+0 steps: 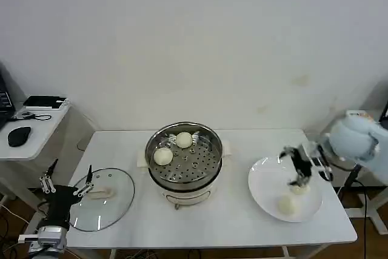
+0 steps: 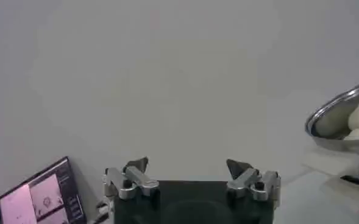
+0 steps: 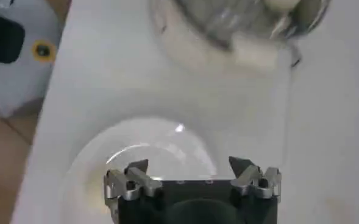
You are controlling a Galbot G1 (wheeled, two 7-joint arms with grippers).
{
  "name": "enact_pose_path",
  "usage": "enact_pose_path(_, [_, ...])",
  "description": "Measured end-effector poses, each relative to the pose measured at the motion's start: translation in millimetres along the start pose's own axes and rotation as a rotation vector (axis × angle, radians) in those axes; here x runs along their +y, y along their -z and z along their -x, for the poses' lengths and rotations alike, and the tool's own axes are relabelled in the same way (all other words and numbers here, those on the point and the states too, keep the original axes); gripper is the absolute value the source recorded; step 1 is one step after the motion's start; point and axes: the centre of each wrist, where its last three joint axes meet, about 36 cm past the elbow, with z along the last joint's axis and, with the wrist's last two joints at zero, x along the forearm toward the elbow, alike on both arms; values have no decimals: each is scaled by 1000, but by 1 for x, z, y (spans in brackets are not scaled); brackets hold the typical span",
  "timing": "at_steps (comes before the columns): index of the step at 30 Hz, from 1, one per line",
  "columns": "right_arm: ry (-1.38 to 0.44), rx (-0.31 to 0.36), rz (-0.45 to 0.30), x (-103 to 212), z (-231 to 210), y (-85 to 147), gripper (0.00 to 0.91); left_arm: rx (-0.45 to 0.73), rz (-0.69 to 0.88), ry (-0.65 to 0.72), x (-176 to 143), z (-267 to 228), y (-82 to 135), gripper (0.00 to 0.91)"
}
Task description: Take steamed baozi put them in steamer then cover it.
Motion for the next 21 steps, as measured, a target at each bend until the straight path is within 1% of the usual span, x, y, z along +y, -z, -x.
enact_pose_path(4, [39,28,9,21,20,-13,907,7,0,1,-1,-1,-2,907])
enact_pose_path(8, [76,36,14,35,41,-19,907,14,2,1,-1,-2,-4,907])
enact_pose_path(14, [89,28,18,37,65,-17,907,21,8,6,1,-4,-6,907])
enact_pose_path(21, [98,28,26,32,92,-14,907,27,9,9,1,-5,-7,907])
